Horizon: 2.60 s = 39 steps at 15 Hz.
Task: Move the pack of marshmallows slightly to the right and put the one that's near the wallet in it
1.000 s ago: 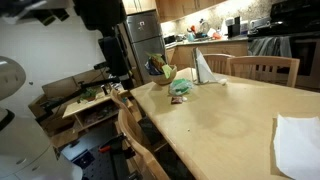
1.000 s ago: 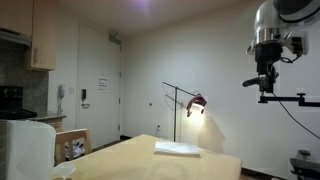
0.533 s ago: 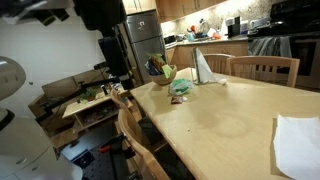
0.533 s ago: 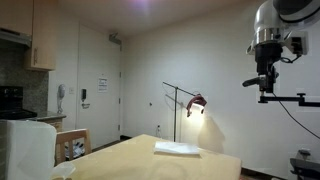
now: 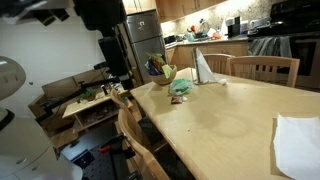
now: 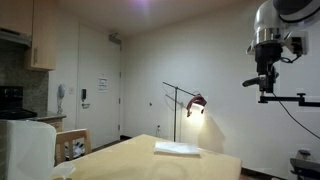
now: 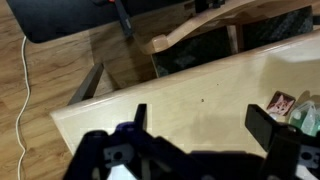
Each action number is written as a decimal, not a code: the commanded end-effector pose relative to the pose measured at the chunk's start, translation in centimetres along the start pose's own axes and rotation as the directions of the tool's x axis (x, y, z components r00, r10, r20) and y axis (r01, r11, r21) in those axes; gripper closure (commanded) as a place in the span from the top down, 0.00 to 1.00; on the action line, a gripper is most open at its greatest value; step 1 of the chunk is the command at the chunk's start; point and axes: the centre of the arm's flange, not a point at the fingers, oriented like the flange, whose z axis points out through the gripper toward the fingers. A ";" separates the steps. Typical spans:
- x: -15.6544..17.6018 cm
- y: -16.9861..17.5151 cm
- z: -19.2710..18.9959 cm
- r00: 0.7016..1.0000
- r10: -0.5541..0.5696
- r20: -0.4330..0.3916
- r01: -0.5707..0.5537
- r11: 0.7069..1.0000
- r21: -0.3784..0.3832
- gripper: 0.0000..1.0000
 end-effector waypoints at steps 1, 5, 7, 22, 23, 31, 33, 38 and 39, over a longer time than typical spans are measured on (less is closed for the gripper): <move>0.0 0.0 0.0 1.000 0.000 0.000 0.000 1.000 0.000 1.00; 0.0 0.0 0.0 1.000 0.000 0.000 0.000 1.000 0.000 1.00; 0.0 0.0 0.0 1.000 0.000 0.000 0.000 1.000 0.000 1.00; 0.0 0.0 0.0 1.000 0.000 0.000 0.000 1.000 0.000 1.00; 0.0 0.0 0.0 1.000 0.000 0.000 0.000 1.000 0.000 1.00; 0.8 -7.5 -1.1 0.968 -0.248 0.029 0.247 0.940 -0.235 1.00; 0.9 -10.4 -1.4 0.938 -0.344 0.051 0.343 0.890 -0.299 1.00; 0.1 -16.7 -1.0 0.816 -0.569 0.105 0.557 0.722 -0.410 1.00; -0.3 -17.4 -0.8 0.783 -0.613 0.108 0.596 0.687 -0.415 1.00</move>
